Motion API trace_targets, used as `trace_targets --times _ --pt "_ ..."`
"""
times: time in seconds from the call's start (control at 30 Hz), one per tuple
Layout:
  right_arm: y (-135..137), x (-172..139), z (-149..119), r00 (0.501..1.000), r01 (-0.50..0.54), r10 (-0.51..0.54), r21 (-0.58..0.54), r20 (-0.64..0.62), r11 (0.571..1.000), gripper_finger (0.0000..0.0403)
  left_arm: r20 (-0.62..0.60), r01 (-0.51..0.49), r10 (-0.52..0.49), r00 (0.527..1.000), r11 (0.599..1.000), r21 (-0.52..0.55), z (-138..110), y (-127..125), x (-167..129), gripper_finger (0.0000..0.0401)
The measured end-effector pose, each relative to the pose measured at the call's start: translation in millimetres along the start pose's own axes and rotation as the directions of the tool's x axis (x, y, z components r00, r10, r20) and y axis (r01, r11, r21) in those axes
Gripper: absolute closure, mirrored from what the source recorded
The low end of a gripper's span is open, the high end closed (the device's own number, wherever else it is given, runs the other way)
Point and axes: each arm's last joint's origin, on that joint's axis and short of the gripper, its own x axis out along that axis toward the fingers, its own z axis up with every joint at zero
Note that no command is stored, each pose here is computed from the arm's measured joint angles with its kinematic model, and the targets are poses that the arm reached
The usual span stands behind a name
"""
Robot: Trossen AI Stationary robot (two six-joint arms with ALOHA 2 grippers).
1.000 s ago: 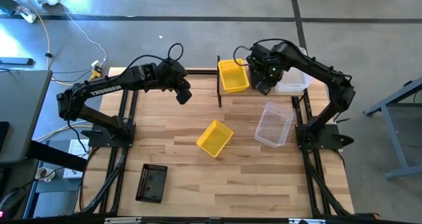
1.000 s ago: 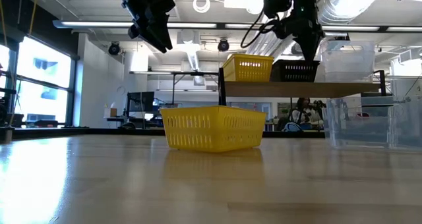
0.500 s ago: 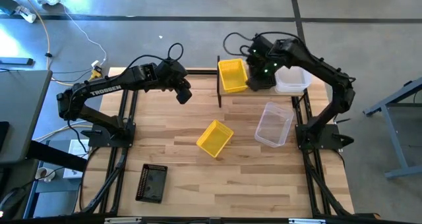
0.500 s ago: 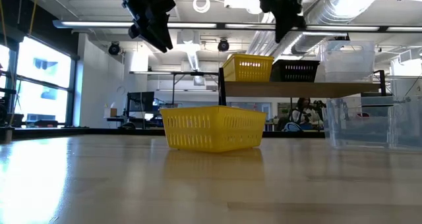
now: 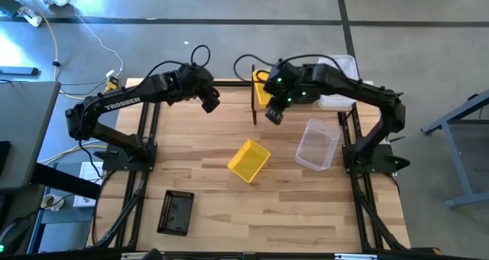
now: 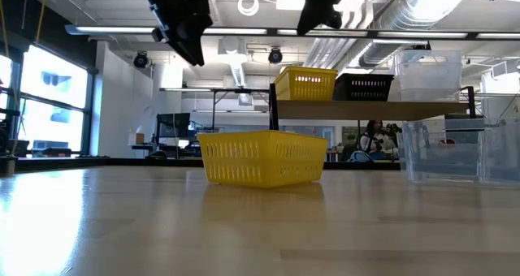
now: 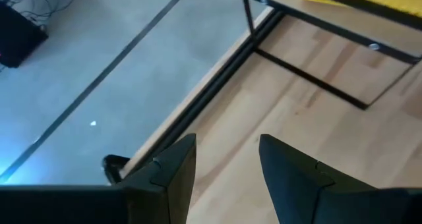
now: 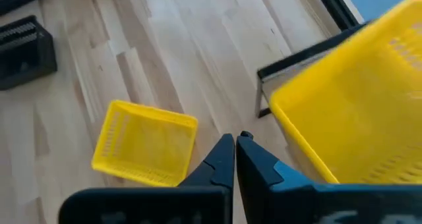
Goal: Stack baskets on shelf by color
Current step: Adjust the yellow bins on the shelf
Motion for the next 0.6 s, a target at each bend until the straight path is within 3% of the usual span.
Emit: trace_targets --times 0.6 --pt "5 63 3 0.982 0.154 -0.15 0.027 -0.116 0.988 0.0399 -0.034 -0.054 0.054 0.998 0.999 -0.005 -1 29 11 0.0245"
